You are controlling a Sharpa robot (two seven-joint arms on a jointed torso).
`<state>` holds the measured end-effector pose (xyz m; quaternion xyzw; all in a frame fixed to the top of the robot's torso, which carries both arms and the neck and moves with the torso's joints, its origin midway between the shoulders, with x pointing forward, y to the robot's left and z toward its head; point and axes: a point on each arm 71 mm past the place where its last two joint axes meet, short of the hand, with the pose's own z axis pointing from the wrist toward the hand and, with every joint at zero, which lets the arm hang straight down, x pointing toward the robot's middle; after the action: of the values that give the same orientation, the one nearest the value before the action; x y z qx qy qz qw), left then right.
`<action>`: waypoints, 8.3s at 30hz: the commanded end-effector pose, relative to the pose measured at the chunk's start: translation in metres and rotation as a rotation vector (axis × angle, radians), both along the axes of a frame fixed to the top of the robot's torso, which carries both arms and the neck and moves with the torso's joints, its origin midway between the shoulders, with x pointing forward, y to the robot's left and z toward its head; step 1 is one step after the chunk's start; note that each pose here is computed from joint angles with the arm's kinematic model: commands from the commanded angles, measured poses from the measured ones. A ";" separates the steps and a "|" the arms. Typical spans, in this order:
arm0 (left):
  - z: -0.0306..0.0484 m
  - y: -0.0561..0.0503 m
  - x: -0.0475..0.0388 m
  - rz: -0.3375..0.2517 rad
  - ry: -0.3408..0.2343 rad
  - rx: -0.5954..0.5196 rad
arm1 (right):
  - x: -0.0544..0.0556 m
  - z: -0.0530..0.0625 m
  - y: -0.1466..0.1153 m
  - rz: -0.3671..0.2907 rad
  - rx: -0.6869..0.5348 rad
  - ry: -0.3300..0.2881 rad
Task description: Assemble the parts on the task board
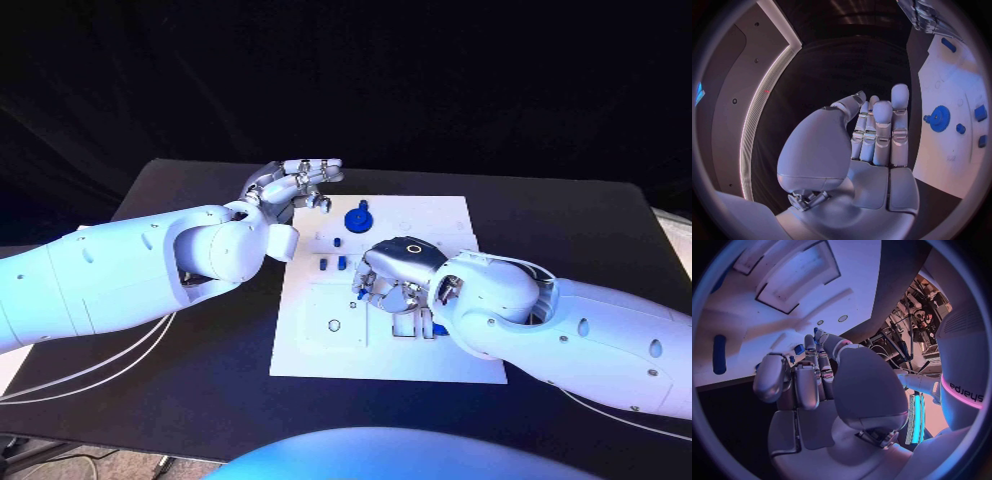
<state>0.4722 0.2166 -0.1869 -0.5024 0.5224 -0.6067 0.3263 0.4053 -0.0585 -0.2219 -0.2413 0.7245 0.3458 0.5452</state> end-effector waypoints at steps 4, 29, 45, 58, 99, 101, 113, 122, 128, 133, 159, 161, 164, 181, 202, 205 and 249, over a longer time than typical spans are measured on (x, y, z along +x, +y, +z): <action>0.0008 -0.004 -0.0005 -0.024 -0.002 -0.017 | 0.000 -0.008 0.004 0.022 -0.039 0.011; 0.0000 -0.004 0.0000 -0.027 0.003 -0.010 | -0.003 -0.014 0.011 0.036 -0.055 0.021; -0.0002 -0.005 -0.0001 -0.031 0.006 -0.011 | -0.002 -0.018 0.017 0.015 -0.121 0.016; -0.0001 -0.005 -0.0008 -0.034 0.008 -0.011 | -0.001 -0.020 0.018 0.001 -0.127 0.010; -0.0006 -0.003 -0.0014 -0.043 0.016 -0.010 | 0.036 0.036 -0.082 -0.223 -0.133 -0.114; -0.0007 -0.003 -0.0012 -0.043 0.016 -0.010 | 0.036 0.034 -0.081 -0.217 -0.146 -0.105; -0.0008 -0.003 -0.0014 -0.045 0.018 -0.009 | 0.034 0.029 -0.079 -0.195 -0.189 -0.067; -0.0010 -0.003 -0.0011 -0.047 0.018 -0.008 | 0.038 0.028 -0.077 -0.195 -0.181 -0.072; -0.0012 -0.004 -0.0008 -0.048 0.019 -0.008 | 0.041 0.025 -0.076 -0.197 -0.179 -0.072; -0.0013 -0.004 -0.0007 -0.048 0.019 -0.008 | 0.044 0.023 -0.076 -0.202 -0.182 -0.074; -0.0019 -0.003 -0.0002 -0.045 0.023 -0.004 | 0.036 0.036 -0.077 -0.216 -0.069 -0.136; -0.0021 -0.003 0.0002 -0.043 0.023 -0.003 | 0.035 0.041 -0.078 -0.220 -0.050 -0.151; -0.0023 -0.002 0.0008 -0.039 0.022 -0.002 | 0.033 0.049 -0.079 -0.222 -0.027 -0.170; -0.0022 -0.002 0.0008 -0.038 0.021 -0.002 | -0.008 0.055 -0.022 -0.049 0.046 -0.108; -0.0020 -0.004 0.0007 -0.044 0.020 -0.005 | -0.045 0.013 0.033 0.117 0.046 -0.025; -0.0020 -0.004 0.0007 -0.043 0.019 -0.005 | -0.044 0.010 0.033 0.114 0.035 -0.019; -0.0020 -0.003 0.0004 -0.045 0.021 -0.005 | -0.044 -0.009 0.038 0.112 -0.045 0.017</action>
<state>0.4733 0.2157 -0.1902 -0.5043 0.5353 -0.6021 0.3109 0.3631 -0.0181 -0.2222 -0.2776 0.7061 0.3799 0.5293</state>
